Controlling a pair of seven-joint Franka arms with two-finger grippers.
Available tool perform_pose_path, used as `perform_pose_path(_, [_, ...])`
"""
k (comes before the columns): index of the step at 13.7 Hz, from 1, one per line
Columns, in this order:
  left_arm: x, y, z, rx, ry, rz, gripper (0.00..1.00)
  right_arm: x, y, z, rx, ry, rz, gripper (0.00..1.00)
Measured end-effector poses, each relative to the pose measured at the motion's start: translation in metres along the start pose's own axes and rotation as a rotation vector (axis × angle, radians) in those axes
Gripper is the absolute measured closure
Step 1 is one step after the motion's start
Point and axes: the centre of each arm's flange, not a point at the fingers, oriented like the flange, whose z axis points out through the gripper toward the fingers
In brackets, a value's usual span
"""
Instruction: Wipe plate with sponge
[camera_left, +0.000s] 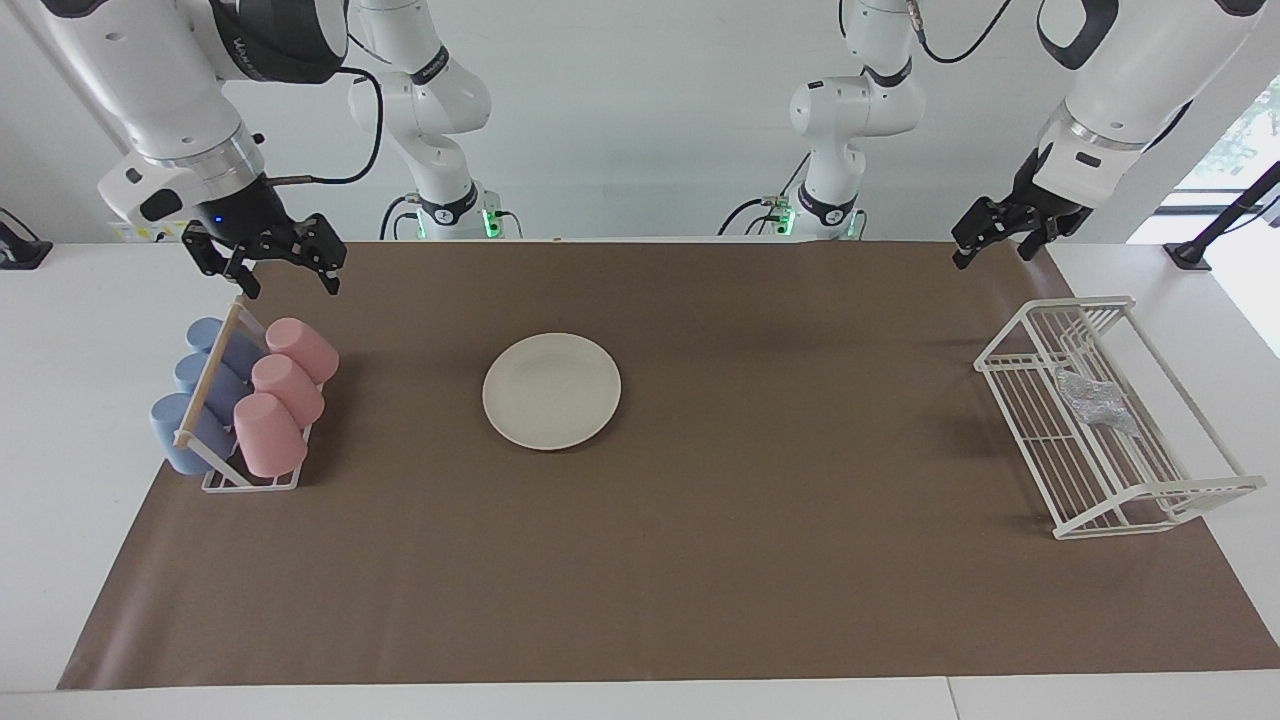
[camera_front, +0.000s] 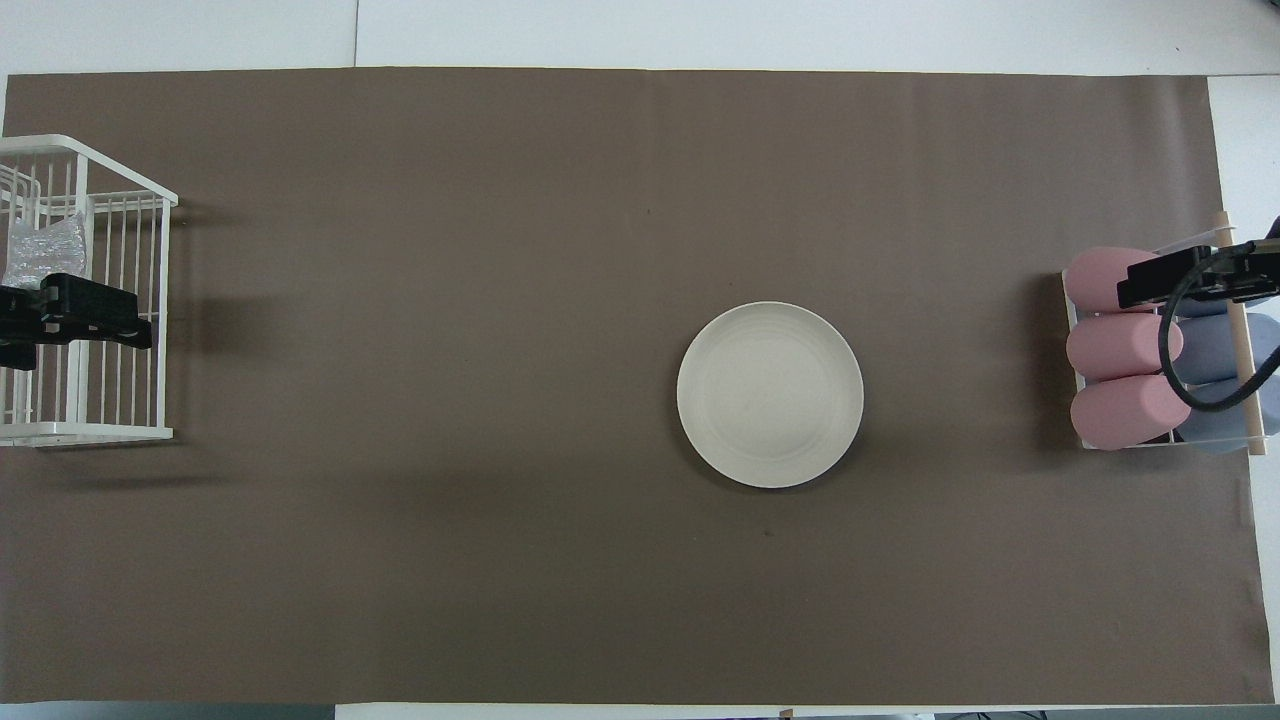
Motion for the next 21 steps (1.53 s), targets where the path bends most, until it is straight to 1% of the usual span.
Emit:
perform_pose_path(4, [0.000, 0.000, 0.000, 0.000, 0.002, 0.000, 0.00, 0.000, 0.000, 0.000, 0.000, 0.000, 0.000, 0.00])
perform_pose_path(8, [0.003, 0.000, -0.002, -0.003, 0.026, -0.001, 0.00, 0.000, 0.000, 0.000, 0.000, 0.000, 0.007, 0.00])
perform_pose_path(9, [0.004, -0.001, -0.003, 0.006, 0.034, -0.003, 0.00, 0.000, -0.001, 0.000, 0.000, -0.001, 0.032, 0.00])
perform_pose_path(10, [0.006, -0.003, -0.003, 0.036, 0.050, -0.009, 0.00, 0.000, -0.001, 0.000, -0.002, -0.003, 0.057, 0.00])
perform_pose_path(12, [0.010, -0.005, -0.002, 0.132, 0.084, -0.030, 0.00, 0.000, -0.012, 0.001, -0.031, -0.005, 0.085, 0.00])
perform_pose_path(14, [0.015, 0.002, 0.009, 0.271, 0.101, -0.018, 0.00, 0.000, -0.032, 0.002, -0.075, -0.009, 0.135, 0.00])
perform_pose_path(15, [0.020, 0.010, 0.020, 0.342, 0.108, -0.011, 0.00, 0.000, -0.043, 0.003, -0.082, -0.014, 0.178, 0.00])
perform_pose_path(17, [0.035, 0.019, 0.052, 0.483, 0.120, -0.010, 0.00, -0.002, -0.060, 0.004, -0.085, -0.017, 0.283, 0.00])
perform_pose_path(20, [0.068, 0.028, 0.116, 0.706, 0.137, -0.024, 0.00, -0.003, -0.087, 0.004, -0.080, -0.011, 0.429, 0.00])
perform_pose_path(21, [0.079, 0.027, 0.135, 0.757, 0.145, -0.016, 0.00, -0.004, -0.093, 0.005, -0.069, -0.013, 0.467, 0.00])
